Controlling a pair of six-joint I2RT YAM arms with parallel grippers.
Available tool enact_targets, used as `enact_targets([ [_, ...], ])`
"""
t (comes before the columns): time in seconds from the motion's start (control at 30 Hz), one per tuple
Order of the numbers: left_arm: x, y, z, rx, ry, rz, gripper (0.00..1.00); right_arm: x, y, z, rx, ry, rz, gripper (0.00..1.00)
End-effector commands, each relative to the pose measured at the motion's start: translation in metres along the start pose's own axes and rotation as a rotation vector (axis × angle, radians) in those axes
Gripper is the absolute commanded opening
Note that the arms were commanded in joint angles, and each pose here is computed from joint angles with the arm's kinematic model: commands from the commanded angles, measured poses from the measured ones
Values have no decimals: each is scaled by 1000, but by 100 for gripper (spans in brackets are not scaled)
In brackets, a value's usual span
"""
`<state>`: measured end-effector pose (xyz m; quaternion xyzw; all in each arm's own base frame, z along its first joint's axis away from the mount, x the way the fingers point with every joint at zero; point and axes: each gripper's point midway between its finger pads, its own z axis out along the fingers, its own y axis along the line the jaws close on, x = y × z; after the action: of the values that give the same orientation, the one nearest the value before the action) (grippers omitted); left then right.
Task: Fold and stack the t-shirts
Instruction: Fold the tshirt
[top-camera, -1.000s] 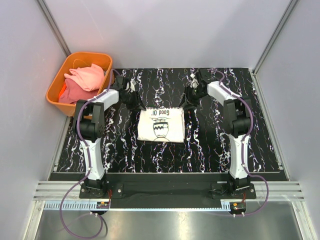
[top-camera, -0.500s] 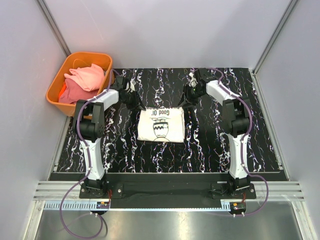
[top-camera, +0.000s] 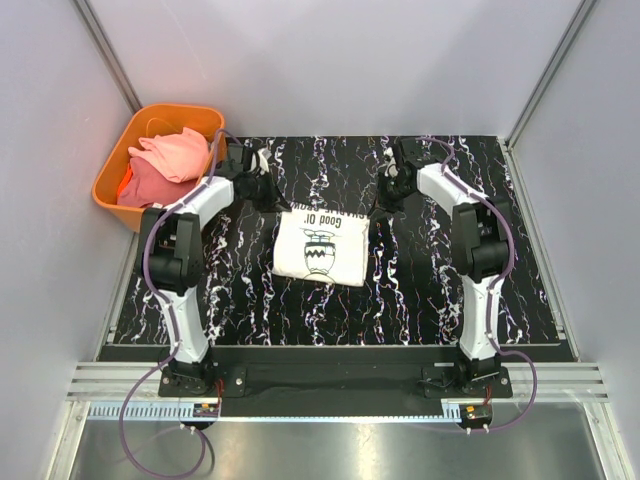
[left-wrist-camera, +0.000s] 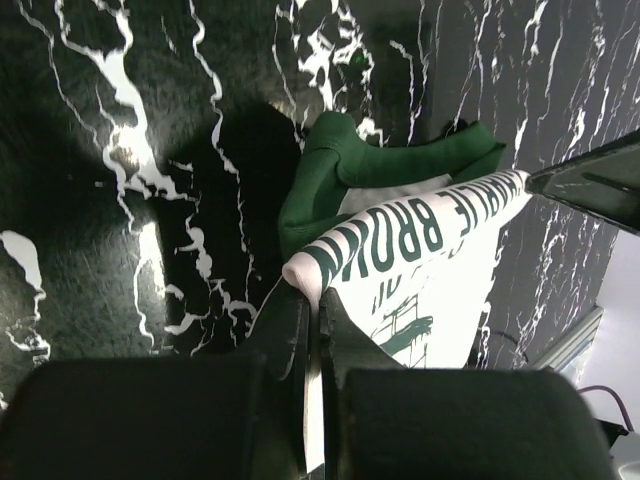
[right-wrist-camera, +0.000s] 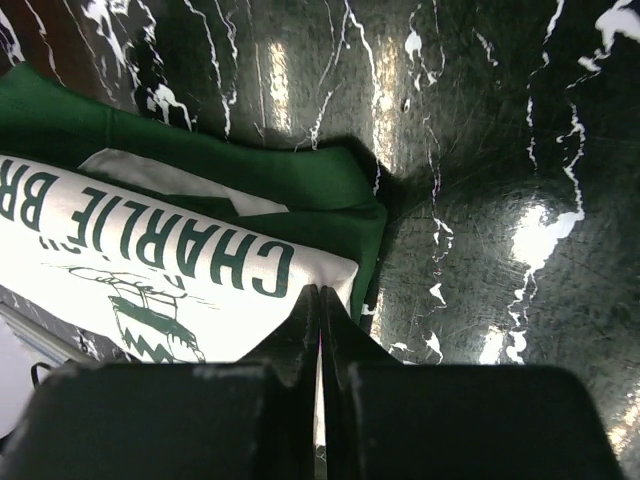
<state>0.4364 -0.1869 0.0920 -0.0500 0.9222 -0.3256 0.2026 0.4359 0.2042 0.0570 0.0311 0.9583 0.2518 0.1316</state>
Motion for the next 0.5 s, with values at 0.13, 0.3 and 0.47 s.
enact_targets([
  [0.13, -38, 1, 17, 10, -68, 42, 0, -27, -7, 1, 81, -85, -24, 0],
  [0.3, -56, 14, 45, -8, -81, 58, 1, -38, -31, 16, 138, -99, -4, 0],
  [0.47, -73, 26, 52, -87, -92, 72, 43, -51, -37, 23, 139, -116, -2, 0],
])
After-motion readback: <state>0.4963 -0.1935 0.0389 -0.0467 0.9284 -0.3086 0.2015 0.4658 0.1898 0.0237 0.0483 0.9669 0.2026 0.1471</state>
